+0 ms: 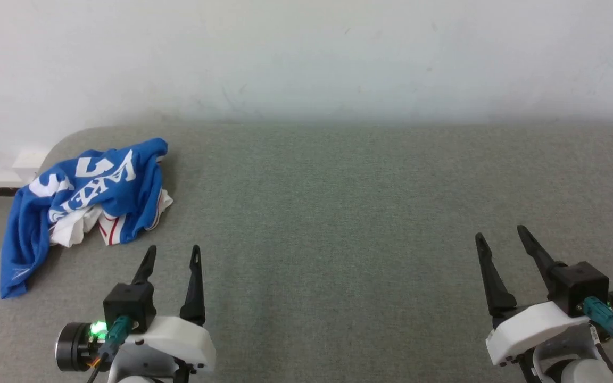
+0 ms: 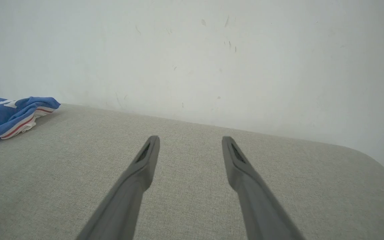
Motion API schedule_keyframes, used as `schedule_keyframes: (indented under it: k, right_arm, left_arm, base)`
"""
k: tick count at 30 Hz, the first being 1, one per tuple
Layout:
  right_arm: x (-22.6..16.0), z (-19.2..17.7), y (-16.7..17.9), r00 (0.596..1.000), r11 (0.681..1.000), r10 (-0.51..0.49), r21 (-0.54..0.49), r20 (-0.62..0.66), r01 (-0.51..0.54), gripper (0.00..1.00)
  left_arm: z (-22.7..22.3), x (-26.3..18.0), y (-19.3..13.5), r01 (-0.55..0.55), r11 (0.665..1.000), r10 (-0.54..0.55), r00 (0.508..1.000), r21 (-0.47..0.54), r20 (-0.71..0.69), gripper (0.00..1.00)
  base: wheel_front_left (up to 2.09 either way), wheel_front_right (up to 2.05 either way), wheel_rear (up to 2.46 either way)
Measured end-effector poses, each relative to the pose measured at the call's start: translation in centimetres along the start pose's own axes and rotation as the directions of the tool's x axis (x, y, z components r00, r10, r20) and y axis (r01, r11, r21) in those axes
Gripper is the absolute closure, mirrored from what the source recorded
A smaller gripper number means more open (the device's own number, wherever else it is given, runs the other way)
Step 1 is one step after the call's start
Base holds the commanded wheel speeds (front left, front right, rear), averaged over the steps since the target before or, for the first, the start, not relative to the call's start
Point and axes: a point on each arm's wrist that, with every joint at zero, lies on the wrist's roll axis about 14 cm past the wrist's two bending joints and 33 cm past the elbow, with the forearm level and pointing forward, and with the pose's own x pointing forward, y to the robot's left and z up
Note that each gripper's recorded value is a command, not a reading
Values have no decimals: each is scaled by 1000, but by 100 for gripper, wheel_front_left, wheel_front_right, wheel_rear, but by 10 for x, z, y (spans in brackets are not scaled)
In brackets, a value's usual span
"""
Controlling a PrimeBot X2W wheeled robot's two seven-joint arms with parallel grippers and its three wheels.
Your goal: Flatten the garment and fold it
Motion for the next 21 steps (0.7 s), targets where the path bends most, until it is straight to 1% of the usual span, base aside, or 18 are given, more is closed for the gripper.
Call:
schedule_keyframes:
  k: [21]
  right_arm:
    - [18, 7, 40, 991, 992, 123, 20, 47, -124, 0]
  left_arm:
    - [6, -28, 38, -126, 992, 127, 991, -8, 44, 0]
  base:
    - [0, 0, 0]
